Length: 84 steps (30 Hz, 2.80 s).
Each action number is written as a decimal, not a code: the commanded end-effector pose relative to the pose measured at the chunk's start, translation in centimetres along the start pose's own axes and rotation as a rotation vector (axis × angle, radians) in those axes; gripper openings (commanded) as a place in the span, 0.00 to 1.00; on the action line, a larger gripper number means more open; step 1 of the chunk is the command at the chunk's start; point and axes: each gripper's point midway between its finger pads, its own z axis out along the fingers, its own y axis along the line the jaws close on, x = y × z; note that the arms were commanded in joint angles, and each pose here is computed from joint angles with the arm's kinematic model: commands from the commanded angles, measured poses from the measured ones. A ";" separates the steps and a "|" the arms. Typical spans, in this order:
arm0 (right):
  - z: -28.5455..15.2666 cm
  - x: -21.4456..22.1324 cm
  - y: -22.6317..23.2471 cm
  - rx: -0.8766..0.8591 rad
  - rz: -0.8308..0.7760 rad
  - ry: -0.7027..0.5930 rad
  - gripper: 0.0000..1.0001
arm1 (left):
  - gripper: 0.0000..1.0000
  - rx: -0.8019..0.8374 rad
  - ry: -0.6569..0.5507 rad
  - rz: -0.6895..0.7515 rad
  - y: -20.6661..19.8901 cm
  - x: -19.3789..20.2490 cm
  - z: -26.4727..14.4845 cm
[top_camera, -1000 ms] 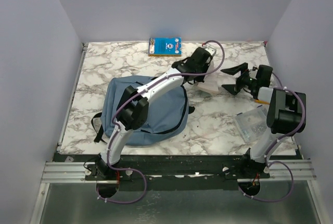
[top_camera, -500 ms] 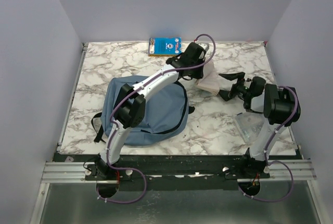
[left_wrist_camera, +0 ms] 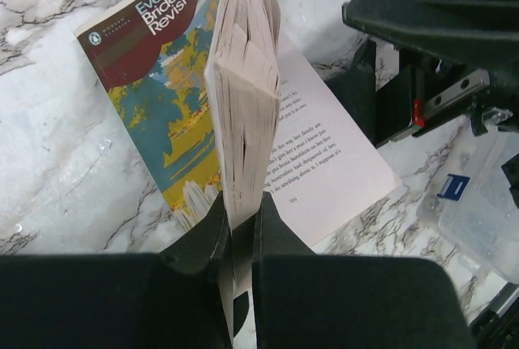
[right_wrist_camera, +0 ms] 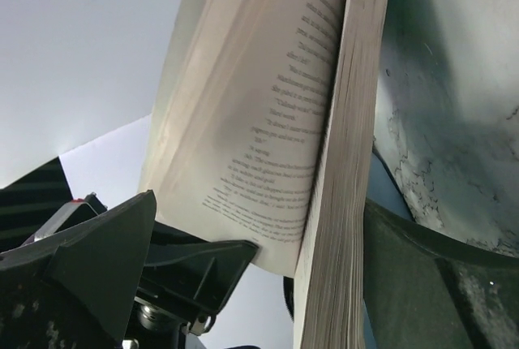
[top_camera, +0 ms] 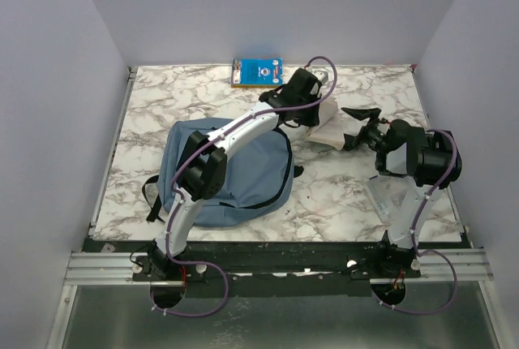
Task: Pack the student bag
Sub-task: Pick up the book from the center of the board.
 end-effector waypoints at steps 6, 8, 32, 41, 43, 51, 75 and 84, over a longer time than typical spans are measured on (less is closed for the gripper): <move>1.1 -0.4 -0.1 0.014 -0.076 0.043 1.00 | 0.24 0.126 0.062 0.108 -2.7 3.0 -0.9; 1.2 -0.7 -0.1 0.024 -0.094 0.037 1.00 | 0.31 0.161 0.075 0.113 -3.3 3.6 -0.7; 2.9 -1.6 -4.0 0.276 -0.397 0.121 0.69 | 0.56 0.354 0.139 -0.008 -5.0 5.5 1.0; 3.1 -1.6 0.3 0.264 -0.611 0.094 0.06 | 0.70 0.449 0.016 -0.052 -8.1 -0.5 -8.5; 2.9 -1.1 1.9 0.264 -0.650 0.101 0.01 | 0.75 0.462 0.006 -0.081 -8.2 -0.9 -10.7; 0.1 5.6 11.4 0.051 -0.773 0.167 0.01 | 0.86 0.430 -0.093 -0.262 -4.5 -1.2 -19.4; -4.3 31.5 16.3 -0.397 -0.620 0.909 0.01 | 0.58 0.713 -0.476 -0.426 -3.0 -1.4 -33.8; -0.4 29.0 15.3 -0.227 -0.616 0.466 0.84 | 0.00 0.659 -0.681 -0.500 -1.9 -4.7 -36.5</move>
